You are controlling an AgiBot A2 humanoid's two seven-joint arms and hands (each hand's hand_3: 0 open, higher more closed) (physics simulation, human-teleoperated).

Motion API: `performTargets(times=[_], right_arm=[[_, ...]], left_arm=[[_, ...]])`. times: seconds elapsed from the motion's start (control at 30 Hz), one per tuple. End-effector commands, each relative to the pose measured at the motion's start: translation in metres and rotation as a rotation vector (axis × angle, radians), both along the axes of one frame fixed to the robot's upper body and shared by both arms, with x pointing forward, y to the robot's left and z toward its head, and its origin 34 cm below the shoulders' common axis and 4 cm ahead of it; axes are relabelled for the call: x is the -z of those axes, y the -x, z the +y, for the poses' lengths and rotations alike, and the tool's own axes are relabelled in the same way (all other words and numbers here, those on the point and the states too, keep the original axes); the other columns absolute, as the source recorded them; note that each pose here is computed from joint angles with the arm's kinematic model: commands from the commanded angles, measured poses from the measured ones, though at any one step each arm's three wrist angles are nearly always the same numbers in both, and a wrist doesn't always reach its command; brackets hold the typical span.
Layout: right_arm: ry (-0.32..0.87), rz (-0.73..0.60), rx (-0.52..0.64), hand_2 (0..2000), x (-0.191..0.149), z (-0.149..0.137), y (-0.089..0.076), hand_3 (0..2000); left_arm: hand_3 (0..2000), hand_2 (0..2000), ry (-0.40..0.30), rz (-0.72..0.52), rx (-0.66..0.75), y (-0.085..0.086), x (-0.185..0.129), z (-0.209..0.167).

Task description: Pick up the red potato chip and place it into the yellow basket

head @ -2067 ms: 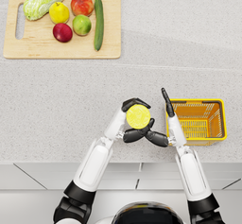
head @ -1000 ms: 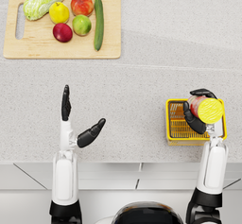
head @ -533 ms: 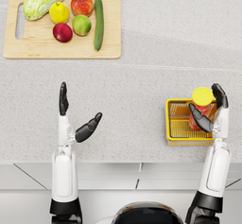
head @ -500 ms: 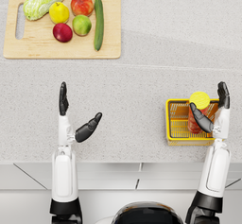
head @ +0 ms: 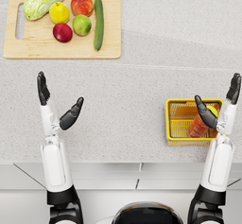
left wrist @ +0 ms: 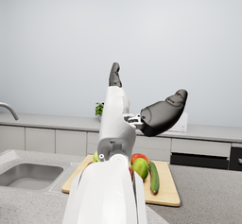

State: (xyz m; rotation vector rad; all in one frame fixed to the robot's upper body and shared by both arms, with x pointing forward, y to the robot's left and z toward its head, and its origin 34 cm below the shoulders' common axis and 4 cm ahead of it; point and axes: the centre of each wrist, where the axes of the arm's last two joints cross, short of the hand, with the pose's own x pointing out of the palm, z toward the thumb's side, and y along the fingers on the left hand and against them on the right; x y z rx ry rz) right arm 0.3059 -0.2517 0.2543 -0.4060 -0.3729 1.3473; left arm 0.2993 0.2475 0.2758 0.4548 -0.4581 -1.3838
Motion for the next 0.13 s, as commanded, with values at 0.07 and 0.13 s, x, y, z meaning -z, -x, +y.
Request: performTargets(times=[0.07, 0.13], right_arm=[[0.0, 0.001, 0.0, 0, 0.0002, 0.0, -0.0002, 0], [0.0, 0.001, 0.0, 0, 0.0003, 0.0, -0.0003, 0]], left_arm=[[0, 0, 0.002, 0.003, -0.002, -0.0002, 0.001, 0.0007], [0, 0, 0.003, 0.005, -0.004, -0.0002, 0.0015, 0.0011]])
